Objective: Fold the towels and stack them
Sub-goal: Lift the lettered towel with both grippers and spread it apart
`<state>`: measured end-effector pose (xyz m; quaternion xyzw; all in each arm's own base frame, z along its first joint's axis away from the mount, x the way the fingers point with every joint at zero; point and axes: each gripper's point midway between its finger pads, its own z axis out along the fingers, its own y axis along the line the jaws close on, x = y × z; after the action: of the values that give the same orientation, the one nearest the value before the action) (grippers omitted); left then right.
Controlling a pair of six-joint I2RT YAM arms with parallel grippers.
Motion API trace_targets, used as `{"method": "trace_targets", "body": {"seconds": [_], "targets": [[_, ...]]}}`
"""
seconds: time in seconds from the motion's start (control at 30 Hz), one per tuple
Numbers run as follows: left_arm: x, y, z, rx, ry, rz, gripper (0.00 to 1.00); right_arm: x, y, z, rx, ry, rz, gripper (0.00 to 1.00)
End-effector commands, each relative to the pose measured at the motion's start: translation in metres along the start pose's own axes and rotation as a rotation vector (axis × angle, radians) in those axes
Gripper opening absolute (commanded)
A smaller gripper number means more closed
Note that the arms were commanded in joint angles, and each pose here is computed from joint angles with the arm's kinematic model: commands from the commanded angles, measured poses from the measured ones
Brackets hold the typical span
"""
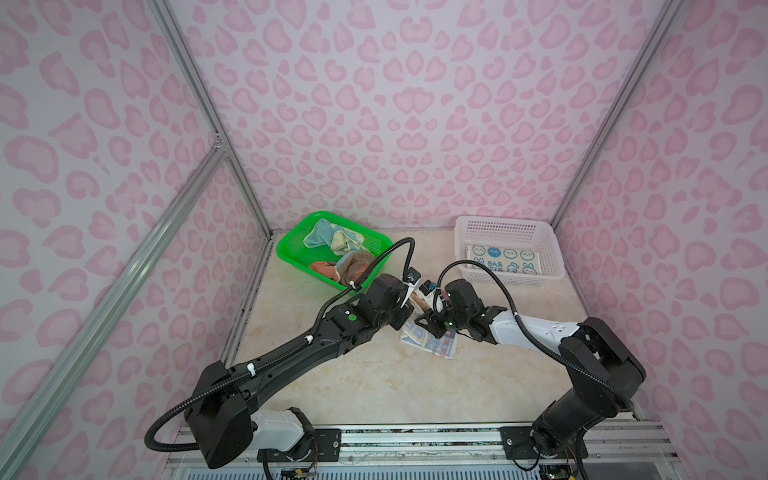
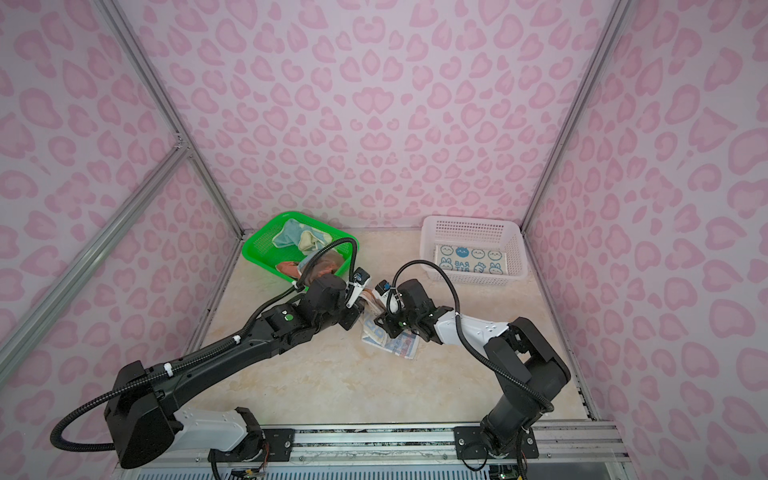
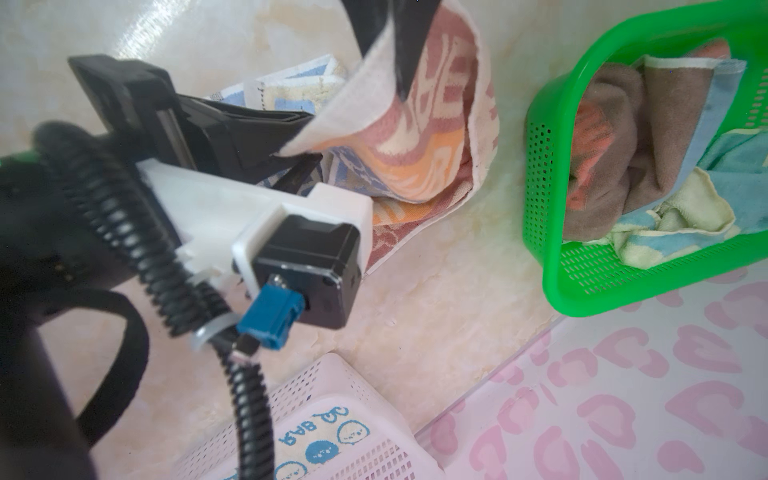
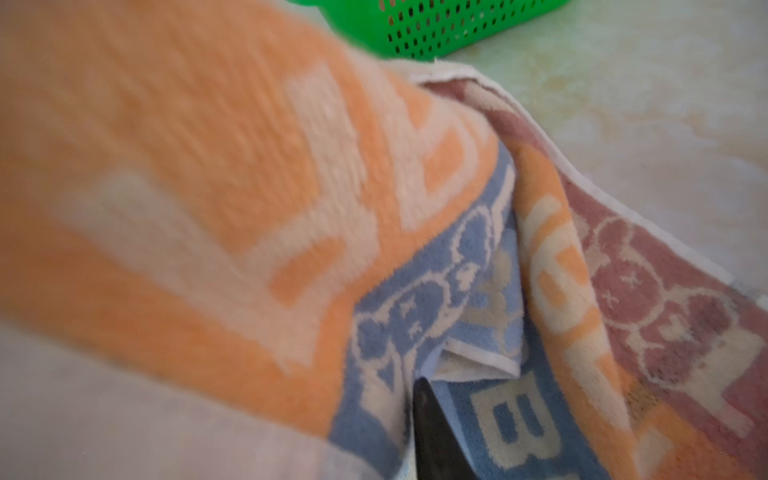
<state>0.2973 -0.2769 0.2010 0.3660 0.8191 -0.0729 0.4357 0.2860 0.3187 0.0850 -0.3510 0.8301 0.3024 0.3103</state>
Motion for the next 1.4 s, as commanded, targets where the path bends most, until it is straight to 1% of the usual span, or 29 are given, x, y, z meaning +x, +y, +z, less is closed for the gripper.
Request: {"method": "trace_targets", "body": {"seconds": [0.0,0.13,0.3,0.67,0.73,0.77,0.83,0.87,0.9,1.0,1.1,1.23,1.37], "targets": [[-0.008,0.007,0.004,-0.038,-0.019,-0.021,0.02,0.001,-0.012,0.008,0.059,-0.062,0.081,0.24],[-0.006,0.011,0.007,-0.065,-0.007,-0.029,0.02,0.021,-0.016,0.013,0.061,-0.070,0.141,0.24],[-0.008,0.017,0.008,-0.085,-0.009,-0.037,0.02,0.041,-0.015,0.017,0.041,-0.048,0.165,0.24],[-0.004,0.027,0.010,-0.120,0.006,-0.045,0.02,0.048,-0.012,0.019,0.017,-0.032,0.191,0.24],[-0.004,0.029,0.010,-0.125,0.005,-0.048,0.02,0.048,-0.010,0.018,0.013,-0.032,0.191,0.21],[-0.004,0.030,0.010,-0.126,0.003,-0.050,0.02,0.047,-0.010,0.017,0.014,-0.031,0.189,0.17],[-0.006,0.032,0.009,-0.130,-0.003,-0.057,0.02,0.044,-0.009,0.015,0.015,-0.033,0.182,0.05],[-0.006,0.033,0.009,-0.132,-0.003,-0.060,0.02,0.043,-0.010,0.013,0.021,-0.033,0.179,0.01],[-0.006,0.034,0.009,-0.139,-0.003,-0.064,0.02,0.039,-0.010,0.011,0.026,-0.034,0.176,0.00],[-0.011,0.042,0.005,-0.178,-0.017,-0.093,0.02,0.024,-0.015,-0.001,0.068,-0.050,0.150,0.00],[-0.022,0.048,-0.002,-0.198,-0.040,-0.129,0.02,0.000,-0.026,-0.022,0.166,-0.069,0.104,0.00],[-0.040,0.053,-0.015,-0.205,-0.063,-0.167,0.02,-0.043,-0.038,-0.062,0.302,-0.087,-0.001,0.00],[-0.067,0.067,-0.037,-0.244,-0.093,-0.175,0.02,-0.089,-0.048,-0.120,0.464,-0.093,-0.107,0.00]]}}
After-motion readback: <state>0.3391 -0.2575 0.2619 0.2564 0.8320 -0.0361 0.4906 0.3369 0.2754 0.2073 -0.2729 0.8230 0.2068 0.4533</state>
